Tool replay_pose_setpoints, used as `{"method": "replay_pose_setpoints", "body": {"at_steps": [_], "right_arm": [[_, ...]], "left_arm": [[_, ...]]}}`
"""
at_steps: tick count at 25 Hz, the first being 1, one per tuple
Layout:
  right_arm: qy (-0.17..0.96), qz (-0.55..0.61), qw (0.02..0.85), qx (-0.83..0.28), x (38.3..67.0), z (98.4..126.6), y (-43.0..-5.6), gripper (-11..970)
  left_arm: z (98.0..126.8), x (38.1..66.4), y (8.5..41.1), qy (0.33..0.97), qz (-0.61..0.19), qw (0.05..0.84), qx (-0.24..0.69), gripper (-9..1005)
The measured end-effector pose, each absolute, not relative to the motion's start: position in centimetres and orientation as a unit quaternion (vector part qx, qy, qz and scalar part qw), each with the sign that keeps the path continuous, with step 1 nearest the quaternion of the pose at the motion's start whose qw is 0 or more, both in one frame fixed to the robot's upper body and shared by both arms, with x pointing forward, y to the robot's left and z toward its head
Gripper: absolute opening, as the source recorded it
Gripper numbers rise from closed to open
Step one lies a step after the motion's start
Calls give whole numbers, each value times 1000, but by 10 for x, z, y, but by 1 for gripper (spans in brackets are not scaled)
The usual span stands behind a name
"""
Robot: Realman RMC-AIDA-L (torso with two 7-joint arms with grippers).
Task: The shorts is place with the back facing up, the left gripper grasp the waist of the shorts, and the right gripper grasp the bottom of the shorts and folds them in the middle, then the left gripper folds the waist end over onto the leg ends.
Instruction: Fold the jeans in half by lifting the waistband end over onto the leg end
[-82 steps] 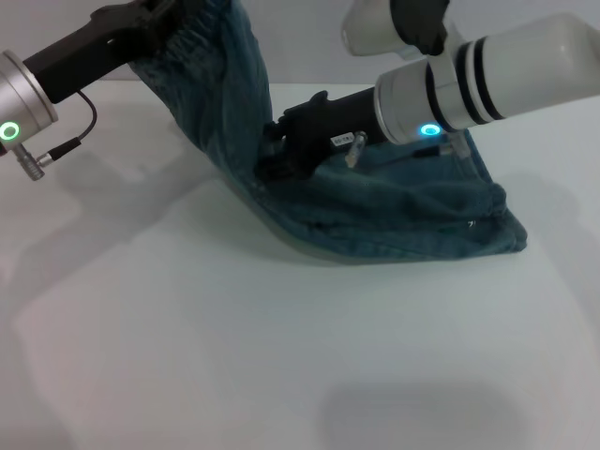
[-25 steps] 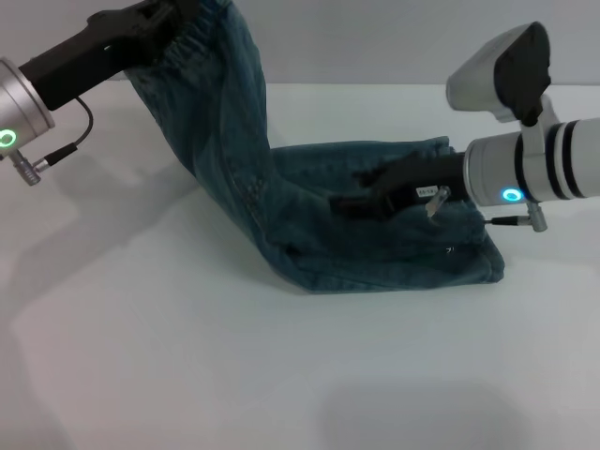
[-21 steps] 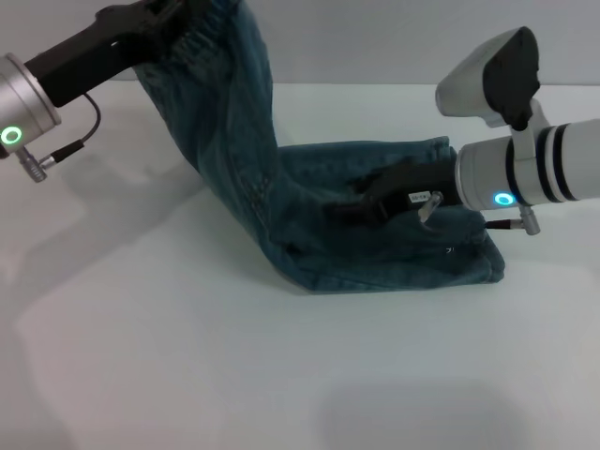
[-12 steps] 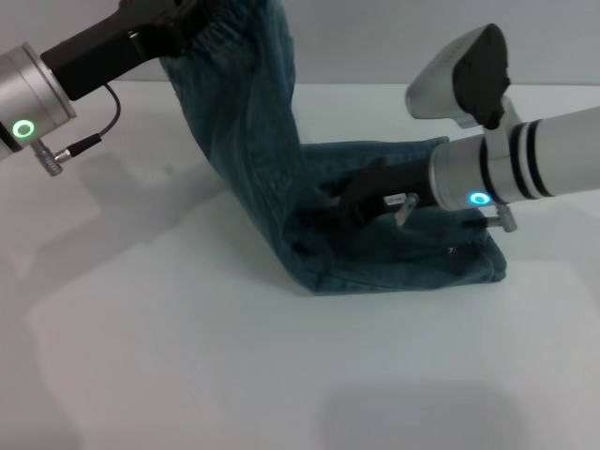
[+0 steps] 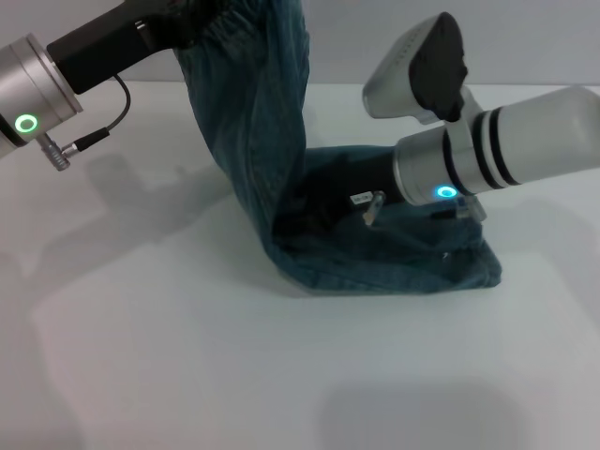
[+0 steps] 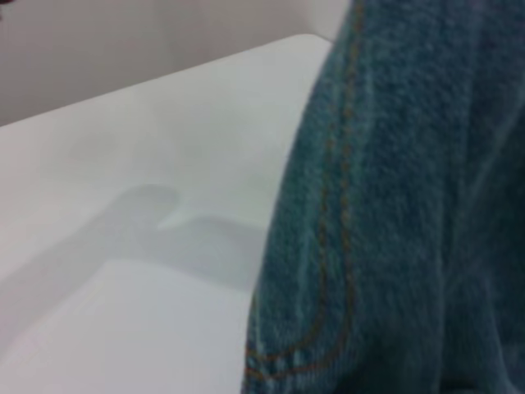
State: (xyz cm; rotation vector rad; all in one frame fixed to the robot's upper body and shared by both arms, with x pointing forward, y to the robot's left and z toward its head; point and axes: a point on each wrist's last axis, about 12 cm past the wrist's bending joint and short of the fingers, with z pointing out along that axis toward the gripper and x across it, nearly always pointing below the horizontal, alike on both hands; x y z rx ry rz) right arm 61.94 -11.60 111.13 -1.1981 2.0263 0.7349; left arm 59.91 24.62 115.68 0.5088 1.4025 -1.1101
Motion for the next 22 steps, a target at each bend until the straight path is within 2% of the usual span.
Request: {"method": "replay_pose_setpoints", "body": {"at_steps": [12, 22], "right_arm": [[753, 298, 331, -485, 617, 1123, -91, 558], [773, 298, 323, -458, 612, 1107, -112, 558]], "left_arm": [[1158, 600, 246, 603, -479, 599, 221, 69], [1154, 597, 252, 609, -473, 599, 214, 66]]}}
